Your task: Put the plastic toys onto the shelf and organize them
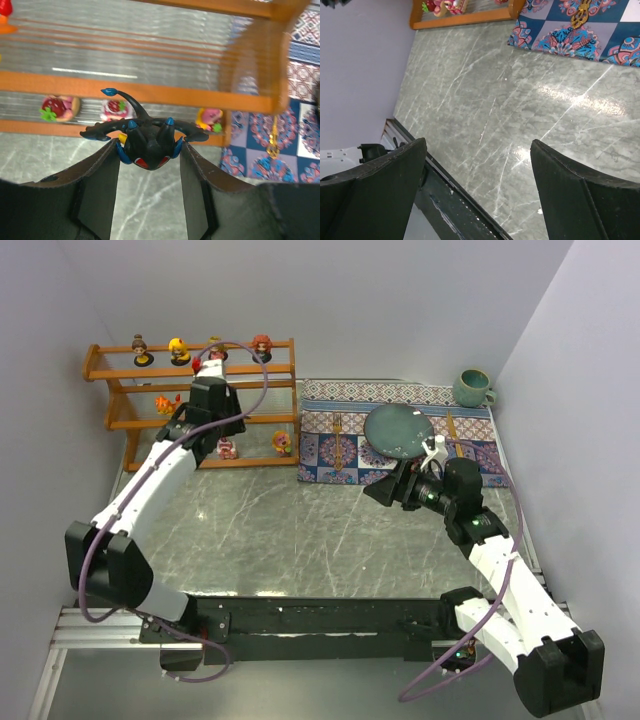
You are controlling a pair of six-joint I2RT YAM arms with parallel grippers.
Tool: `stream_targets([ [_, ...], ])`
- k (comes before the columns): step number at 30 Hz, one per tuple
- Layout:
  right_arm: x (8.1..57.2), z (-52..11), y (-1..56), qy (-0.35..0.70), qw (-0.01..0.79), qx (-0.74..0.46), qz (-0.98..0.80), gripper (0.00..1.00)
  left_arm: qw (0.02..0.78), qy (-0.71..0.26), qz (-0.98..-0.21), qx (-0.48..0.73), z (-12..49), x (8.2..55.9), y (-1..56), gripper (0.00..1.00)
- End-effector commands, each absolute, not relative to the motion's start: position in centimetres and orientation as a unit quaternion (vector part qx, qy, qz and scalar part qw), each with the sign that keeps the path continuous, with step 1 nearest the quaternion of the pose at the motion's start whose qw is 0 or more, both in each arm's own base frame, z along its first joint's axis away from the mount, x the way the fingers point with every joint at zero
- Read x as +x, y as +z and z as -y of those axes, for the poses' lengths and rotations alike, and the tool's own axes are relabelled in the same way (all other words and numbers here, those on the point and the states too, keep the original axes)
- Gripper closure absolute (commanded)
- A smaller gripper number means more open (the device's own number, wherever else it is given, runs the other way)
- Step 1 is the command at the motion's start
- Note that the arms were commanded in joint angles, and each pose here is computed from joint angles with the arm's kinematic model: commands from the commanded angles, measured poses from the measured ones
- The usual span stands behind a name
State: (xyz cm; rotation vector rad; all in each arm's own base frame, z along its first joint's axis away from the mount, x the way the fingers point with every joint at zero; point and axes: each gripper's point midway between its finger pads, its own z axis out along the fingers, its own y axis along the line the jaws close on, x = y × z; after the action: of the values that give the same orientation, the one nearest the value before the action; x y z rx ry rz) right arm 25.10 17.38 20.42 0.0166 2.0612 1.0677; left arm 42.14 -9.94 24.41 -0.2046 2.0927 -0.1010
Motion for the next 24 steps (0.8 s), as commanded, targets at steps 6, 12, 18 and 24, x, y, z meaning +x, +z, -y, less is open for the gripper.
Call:
stream_targets([
  [6, 25.7, -16.6, 21.5, 0.399, 0.434, -0.003, -0.807, 0.08, 0.516, -0.057, -0.85, -0.083, 8.1, 46.2, 26.2, 0.97],
  [12, 25.9, -16.3, 21.3, 0.39, 0.436, -0.003, -0.811, 0.08, 0.519, -0.046, -0.85, -0.081, 7.3, 47.7, 25.8, 0.96],
  [18, 26.1, -16.2, 21.1, 0.385, 0.437, -0.002, -0.813, 0.08, 0.522, -0.03, -0.85, -0.069, 7.0, 49.0, 25.3, 0.94],
  [24, 26.2, -16.2, 20.8, 0.381, 0.434, 0.0, -0.816, 0.08, 0.529, -0.018, -0.846, -0.059, 6.8, 50.1, 25.5, 0.94],
])
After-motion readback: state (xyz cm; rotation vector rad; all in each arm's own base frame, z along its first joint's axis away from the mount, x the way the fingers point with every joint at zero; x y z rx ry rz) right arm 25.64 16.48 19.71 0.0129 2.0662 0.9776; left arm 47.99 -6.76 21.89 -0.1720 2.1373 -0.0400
